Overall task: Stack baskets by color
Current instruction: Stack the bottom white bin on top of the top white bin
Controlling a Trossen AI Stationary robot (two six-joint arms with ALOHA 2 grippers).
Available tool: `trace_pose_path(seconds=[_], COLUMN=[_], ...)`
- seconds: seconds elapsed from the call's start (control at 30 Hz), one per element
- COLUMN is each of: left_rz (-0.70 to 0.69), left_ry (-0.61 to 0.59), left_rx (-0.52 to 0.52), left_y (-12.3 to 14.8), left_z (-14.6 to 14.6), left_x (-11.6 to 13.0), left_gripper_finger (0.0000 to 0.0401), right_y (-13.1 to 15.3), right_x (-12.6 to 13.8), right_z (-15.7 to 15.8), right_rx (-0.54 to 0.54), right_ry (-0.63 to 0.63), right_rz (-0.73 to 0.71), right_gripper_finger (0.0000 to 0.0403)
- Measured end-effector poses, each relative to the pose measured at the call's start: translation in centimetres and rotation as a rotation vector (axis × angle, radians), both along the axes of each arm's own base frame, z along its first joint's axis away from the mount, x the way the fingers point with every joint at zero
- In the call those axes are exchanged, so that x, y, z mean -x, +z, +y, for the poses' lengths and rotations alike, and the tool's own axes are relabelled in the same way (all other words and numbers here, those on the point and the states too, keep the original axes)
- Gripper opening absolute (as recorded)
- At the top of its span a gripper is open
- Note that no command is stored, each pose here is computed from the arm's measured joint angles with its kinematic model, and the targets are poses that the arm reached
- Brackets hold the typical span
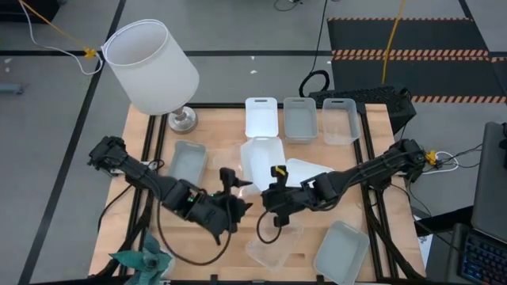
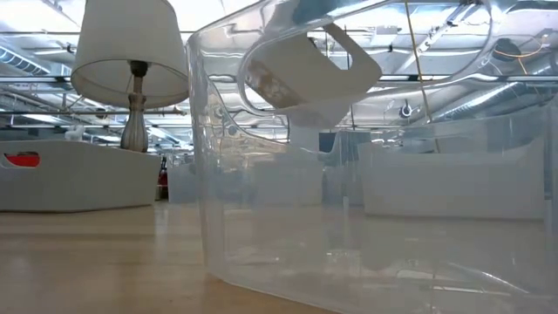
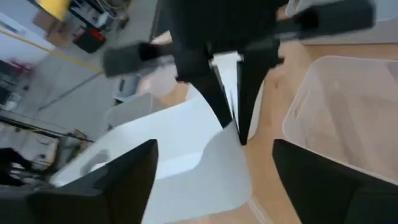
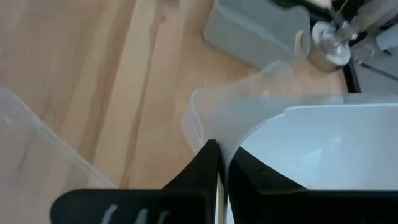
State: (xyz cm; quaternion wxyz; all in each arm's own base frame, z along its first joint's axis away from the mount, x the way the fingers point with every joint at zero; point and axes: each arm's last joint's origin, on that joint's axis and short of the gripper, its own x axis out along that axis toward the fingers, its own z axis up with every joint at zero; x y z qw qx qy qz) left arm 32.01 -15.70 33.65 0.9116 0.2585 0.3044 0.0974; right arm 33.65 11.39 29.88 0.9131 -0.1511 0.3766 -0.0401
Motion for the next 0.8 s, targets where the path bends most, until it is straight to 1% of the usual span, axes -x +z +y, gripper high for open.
trace_pose_path(seconds=[0.1, 0.17, 0.23, 0.4, 0.5, 0.57, 0.63, 0.8], left_rz=[0.029, 0.062, 0.081, 0.065, 0.046, 0.061, 0.078, 0.087], left_ry=[-0.030, -0.058, -0.088, -0.218, -0.314, -0.368, -0.384, -0.432], left_rx=[0.026, 0.035, 0.032, 0.028, 0.067, 0.084, 0.098, 0.162], left_y=[-0.3, -0.9, -1.5, -2.6, -2.7, -3.1, -3.5, -3.5], left_z=[0.9, 1.4, 1.8, 3.1, 3.9, 4.6, 5.2, 6.2], left_x=[-0.7, -1.1, -1.5, -2.8, -3.4, -3.7, -3.8, -4.1], left_gripper_finger=[0.0335, 0.0333, 0.0324, 0.0288, 0.0263, 0.0246, 0.0228, 0.0179], right_y=[0.5, 0.6, 0.7, 0.4, 0.4, 0.4, 0.4, 0.3], right_x=[0.3, 0.5, 0.6, 1.2, 1.4, 1.5, 1.7, 1.9], right_z=[0.0, 0.2, 0.3, 1.0, 1.4, 1.7, 2.0, 2.2], right_rx=[-0.030, -0.062, -0.084, -0.097, -0.097, -0.095, -0.089, -0.053], right_ry=[0.038, 0.058, 0.046, 0.065, 0.075, 0.084, 0.099, 0.134], right_rz=[0.002, 0.011, 0.006, 0.047, 0.050, 0.051, 0.056, 0.073], right_gripper_finger=[0.0015, 0.0015, 0.0015, 0.0015, 0.0015, 0.0015, 0.0015, 0.0015])
